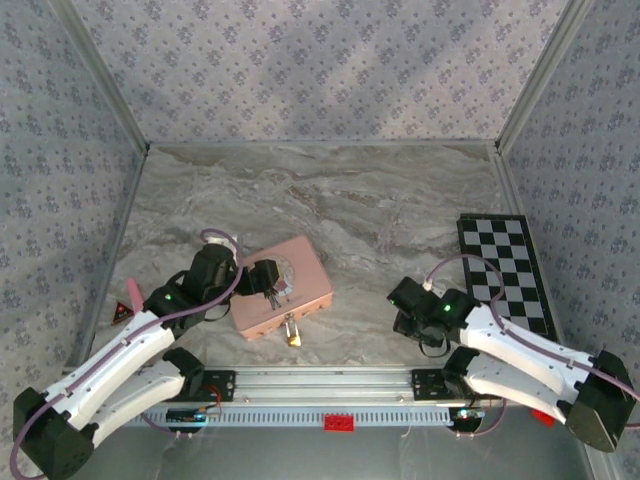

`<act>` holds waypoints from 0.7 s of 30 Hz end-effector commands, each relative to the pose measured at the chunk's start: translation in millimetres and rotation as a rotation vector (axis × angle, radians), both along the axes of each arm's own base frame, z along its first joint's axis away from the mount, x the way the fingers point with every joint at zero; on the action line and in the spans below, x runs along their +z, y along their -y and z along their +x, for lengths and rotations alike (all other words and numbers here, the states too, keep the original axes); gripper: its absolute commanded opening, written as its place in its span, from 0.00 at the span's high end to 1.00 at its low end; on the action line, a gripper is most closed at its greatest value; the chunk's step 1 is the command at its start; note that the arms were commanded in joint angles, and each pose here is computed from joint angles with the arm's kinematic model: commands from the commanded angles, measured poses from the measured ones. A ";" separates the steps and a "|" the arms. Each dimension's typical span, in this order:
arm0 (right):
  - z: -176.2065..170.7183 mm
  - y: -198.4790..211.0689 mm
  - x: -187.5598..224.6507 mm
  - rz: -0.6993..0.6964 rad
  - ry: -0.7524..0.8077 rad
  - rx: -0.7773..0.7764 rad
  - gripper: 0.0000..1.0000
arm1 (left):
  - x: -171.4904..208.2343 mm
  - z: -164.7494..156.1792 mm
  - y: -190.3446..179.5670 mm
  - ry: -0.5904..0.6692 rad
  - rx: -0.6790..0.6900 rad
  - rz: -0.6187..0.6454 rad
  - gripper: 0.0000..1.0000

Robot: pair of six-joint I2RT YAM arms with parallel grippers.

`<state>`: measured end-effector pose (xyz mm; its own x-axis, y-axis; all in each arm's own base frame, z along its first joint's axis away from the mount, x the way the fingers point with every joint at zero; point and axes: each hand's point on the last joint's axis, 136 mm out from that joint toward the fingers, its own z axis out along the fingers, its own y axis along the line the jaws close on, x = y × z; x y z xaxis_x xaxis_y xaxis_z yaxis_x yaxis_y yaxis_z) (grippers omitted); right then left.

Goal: Unlock the padlock with the key

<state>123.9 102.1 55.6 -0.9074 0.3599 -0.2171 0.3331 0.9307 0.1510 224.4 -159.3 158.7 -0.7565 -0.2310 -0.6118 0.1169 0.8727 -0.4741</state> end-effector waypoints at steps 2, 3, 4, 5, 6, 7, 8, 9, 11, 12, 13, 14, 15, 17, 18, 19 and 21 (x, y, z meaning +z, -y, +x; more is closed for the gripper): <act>-1.0 2.9 -10.3 -0.014 -0.026 -0.031 0.57 | 6.9 -0.1 0.3 0.026 0.004 -0.016 0.00; -1.0 3.2 -11.4 -0.017 -0.029 -0.032 0.58 | 6.5 0.0 -0.3 0.026 0.008 -0.015 0.00; -2.0 4.3 -13.6 -0.022 -0.035 -0.034 0.60 | 6.1 0.0 -0.9 0.026 0.010 -0.015 0.00; -1.7 5.2 -14.9 -0.025 -0.035 -0.037 0.61 | 5.8 0.0 -1.0 0.026 0.012 -0.016 0.00; -2.2 6.2 -16.7 -0.030 -0.039 -0.037 0.62 | 5.7 0.2 -0.9 0.027 0.012 -0.016 0.00; -2.5 7.4 -17.9 -0.034 -0.041 -0.038 0.63 | 5.5 0.1 -0.6 0.026 0.011 -0.017 0.00; -2.3 8.3 -19.3 -0.036 -0.042 -0.039 0.64 | 5.9 0.4 -0.6 0.028 0.011 -0.017 0.00; -2.3 8.9 -21.0 -0.036 -0.044 -0.038 0.65 | 5.8 0.8 -0.6 0.028 0.012 -0.016 0.00; -1.6 9.3 -23.0 -0.036 -0.046 -0.039 0.67 | 6.5 1.3 -0.4 0.030 0.011 -0.015 0.00; -1.6 9.6 -24.5 -0.037 -0.049 -0.039 0.68 | 6.6 1.5 -0.2 0.030 0.012 -0.015 0.00; -0.8 9.5 -25.4 -0.036 -0.049 -0.041 0.69 | 5.9 1.7 -0.4 0.029 0.012 -0.014 0.00; -0.3 9.4 -26.7 -0.036 -0.049 -0.042 0.70 | 5.5 1.4 -0.3 0.027 0.013 -0.014 0.00; -0.1 9.5 -28.4 -0.038 -0.052 -0.043 0.71 | 5.1 1.5 -0.3 0.028 0.013 -0.014 0.00; 0.0 9.3 -31.3 -0.044 -0.061 -0.040 0.72 | 4.4 1.5 -0.5 0.025 0.014 -0.013 0.00; 0.5 9.3 -32.5 -0.047 -0.063 -0.039 0.73 | 4.4 1.5 -0.6 0.025 0.014 -0.012 0.00; 1.1 8.8 -33.8 -0.049 -0.064 -0.036 0.73 | 4.3 1.3 -0.6 0.025 0.015 -0.013 0.00; 2.8 7.2 -35.9 -0.051 -0.066 -0.031 0.74 | 4.8 1.2 -1.1 0.027 0.017 -0.014 0.00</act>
